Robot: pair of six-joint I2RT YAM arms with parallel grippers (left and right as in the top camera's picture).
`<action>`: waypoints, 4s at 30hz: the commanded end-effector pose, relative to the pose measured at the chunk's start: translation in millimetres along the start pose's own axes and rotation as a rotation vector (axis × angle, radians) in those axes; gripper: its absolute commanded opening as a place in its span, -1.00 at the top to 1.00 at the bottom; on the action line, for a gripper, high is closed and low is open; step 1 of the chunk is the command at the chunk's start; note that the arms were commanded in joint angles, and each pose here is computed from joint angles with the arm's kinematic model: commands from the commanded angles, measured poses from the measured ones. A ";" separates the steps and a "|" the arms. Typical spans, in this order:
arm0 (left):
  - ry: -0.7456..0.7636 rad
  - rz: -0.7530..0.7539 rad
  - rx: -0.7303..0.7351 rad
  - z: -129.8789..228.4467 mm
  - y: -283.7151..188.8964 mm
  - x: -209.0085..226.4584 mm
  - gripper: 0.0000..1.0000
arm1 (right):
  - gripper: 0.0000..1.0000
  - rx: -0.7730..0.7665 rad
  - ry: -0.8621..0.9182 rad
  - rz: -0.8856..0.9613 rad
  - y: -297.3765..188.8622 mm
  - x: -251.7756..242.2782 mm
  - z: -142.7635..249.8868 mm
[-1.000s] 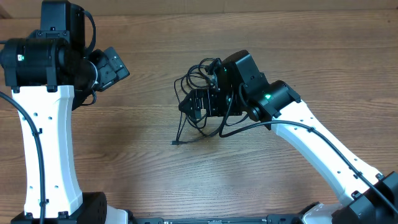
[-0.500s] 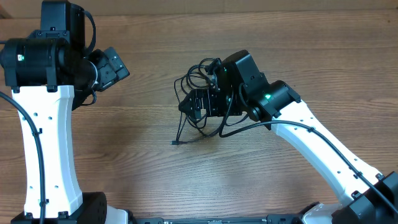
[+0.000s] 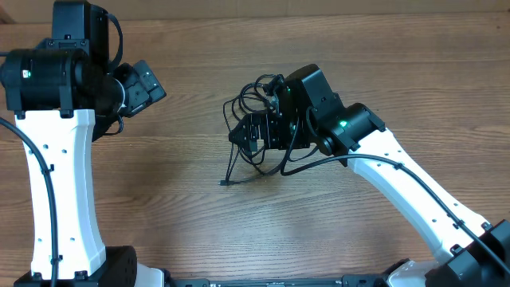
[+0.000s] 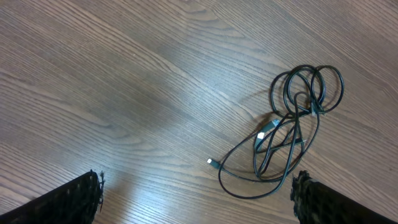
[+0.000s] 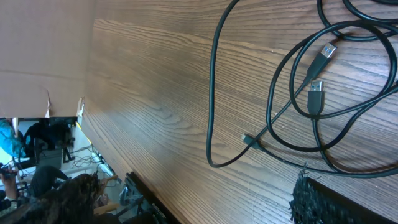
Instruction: Untangle cables
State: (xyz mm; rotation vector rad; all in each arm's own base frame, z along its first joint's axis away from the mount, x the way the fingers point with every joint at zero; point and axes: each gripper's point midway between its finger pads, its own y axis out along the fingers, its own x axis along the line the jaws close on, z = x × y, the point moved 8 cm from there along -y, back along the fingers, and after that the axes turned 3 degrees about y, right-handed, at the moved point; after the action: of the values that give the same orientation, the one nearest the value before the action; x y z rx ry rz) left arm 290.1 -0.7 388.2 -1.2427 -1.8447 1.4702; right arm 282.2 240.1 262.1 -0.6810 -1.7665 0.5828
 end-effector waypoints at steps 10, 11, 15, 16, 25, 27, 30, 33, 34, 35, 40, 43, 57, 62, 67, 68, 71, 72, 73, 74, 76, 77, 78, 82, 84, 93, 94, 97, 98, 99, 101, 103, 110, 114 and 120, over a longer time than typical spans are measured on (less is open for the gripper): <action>0.016 -0.009 0.013 -1.0 4.0 1.0 -0.99 | -1.00 0.005 0.028 -0.002 -1.2 3.1 0.7; 0.016 -0.009 0.013 -1.0 4.0 0.9 -0.99 | -0.99 0.005 0.028 -0.001 -1.2 3.0 0.7; 0.016 -0.009 0.013 -1.0 4.0 0.9 -0.99 | -1.00 0.002 0.026 -0.003 -1.2 3.3 0.3; 0.016 -0.009 0.013 -1.0 4.0 0.9 -0.99 | -1.00 0.001 0.025 -0.004 -1.2 3.5 0.0; 0.016 -0.009 0.013 -1.0 4.0 0.9 -0.99 | -0.94 -0.007 0.018 -0.010 -1.1 4.8 -1.4; 0.016 -0.009 0.013 -1.0 4.0 0.9 -0.99 | -0.92 -0.014 0.015 -0.009 -1.0 4.8 -2.3; 0.016 -0.009 0.013 -1.0 4.2 0.9 -0.99 | -0.89 -0.046 0.011 0.024 -0.8 1.9 -5.9; 0.016 -0.009 0.013 -1.0 4.2 0.9 -0.99 | -0.83 -0.051 0.011 0.030 -0.8 1.4 -6.3; 0.016 -0.009 0.013 -1.0 4.2 0.9 -0.99 | -0.82 -0.050 0.012 0.031 -0.6 1.1 -6.2; 0.016 -0.009 0.013 -1.0 4.2 0.9 -1.00 | -0.81 -0.054 0.013 0.039 -0.4 0.0 -6.3; 0.016 -0.009 0.013 -1.0 4.2 0.9 -0.99 | -0.74 -0.075 0.021 0.093 3.8 -10.1 -5.5; 0.016 -0.009 0.013 -1.0 4.2 0.9 -0.99 | -0.72 -0.051 0.016 0.073 9.1 -7.5 -2.7; 0.016 -0.009 0.013 -1.0 4.2 0.9 -0.99 | -0.28 0.048 0.051 0.085 76.2 -19.8 2.3; 0.016 -0.009 0.013 -1.0 4.2 0.9 -0.99 | -0.13 0.088 0.061 0.067 84.8 -22.1 5.9; 0.016 -0.009 0.013 -1.0 4.2 0.9 -0.99 | 0.29 0.084 0.051 0.058 86.0 -19.3 6.0; 0.016 -0.009 0.013 -1.0 4.2 0.9 -0.99 | 0.42 0.084 0.050 0.053 86.0 -18.7 5.7; 0.016 -0.009 0.013 -1.0 4.2 0.9 -0.99 | 0.81 0.083 0.040 0.014 84.7 -14.1 3.6; 0.016 -0.009 0.013 -1.0 4.2 0.9 -0.99 | 0.92 0.079 0.027 -0.037 81.2 -7.5 0.0; 0.016 -0.009 0.013 -1.0 4.2 0.9 -0.99 | 0.93 0.066 0.009 -0.082 73.5 2.4 -6.2; 0.016 -0.009 0.013 -1.0 4.2 0.9 -0.99 | 0.93 0.054 -0.011 -0.106 67.1 9.1 -10.0; 0.016 -0.009 0.013 -1.0 4.2 0.9 -0.99 | 0.92 0.029 -0.068 -0.151 53.8 22.7 -16.4; 0.016 -0.009 0.013 -1.0 4.2 0.9 -0.99 | 0.92 0.010 -0.104 -0.171 44.8 31.2 -19.6; 0.016 -0.009 0.013 -1.0 4.2 0.9 -0.99 | 0.92 -0.013 -0.144 -0.186 34.5 39.9 -22.6; 0.016 -0.009 0.013 -1.0 4.2 0.8 -0.99 | 0.93 -0.127 -0.276 -0.207 -13.9 73.4 -32.3; 0.017 -0.009 0.014 -0.9 4.2 0.6 -0.99 | 0.92 -0.216 -0.288 -0.166 -43.5 85.3 -37.5; 0.017 -0.009 0.013 -0.9 4.2 0.7 -1.00 | 0.93 -0.608 -0.228 0.139 -164.2 88.1 -34.2; 0.017 -0.009 0.014 -0.9 4.2 0.7 -0.99 | 0.92 -0.641 -0.203 0.184 -172.7 83.0 -32.6; 0.017 -0.009 0.013 -0.9 4.2 0.7 -0.99 | 0.93 -0.702 -0.150 0.314 -191.5 66.6 -27.9; 0.017 -0.009 0.013 -0.9 4.2 0.7 -0.99 | 0.93 -0.708 -0.135 0.347 -194.4 61.7 -27.0; 0.017 -0.009 0.013 -0.9 4.2 0.7 -0.99 | 0.92 -0.709 -0.119 0.384 -196.5 55.7 -26.6; 0.017 -0.009 0.014 -0.9 4.2 0.7 -0.99 | 0.93 -0.707 -0.088 0.445 -199.2 44.8 -25.9; 0.017 -0.009 0.013 -0.9 4.2 0.7 -0.99 | 0.93 -0.728 0.012 0.522 -204.4 29.2 -25.8; 0.017 -0.009 0.014 -0.9 4.2 0.6 -0.99 | 0.93 -0.832 0.237 0.728 -235.5 -17.2 -29.3; 0.017 -0.009 0.013 -0.9 4.2 0.7 -0.99 | 0.93 -0.884 0.352 0.810 -262.4 -48.8 -31.7; 0.017 -0.009 0.013 -0.9 4.2 0.7 -0.99 | 0.93 -0.949 0.565 0.945 -307.0 -105.2 -27.3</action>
State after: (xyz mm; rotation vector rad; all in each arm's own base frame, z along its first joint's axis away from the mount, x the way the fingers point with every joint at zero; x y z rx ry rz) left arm 290.1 -0.7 388.2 -1.2425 -1.8442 1.4700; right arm 284.3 -27.1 408.5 -2.0916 -1.1291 0.1006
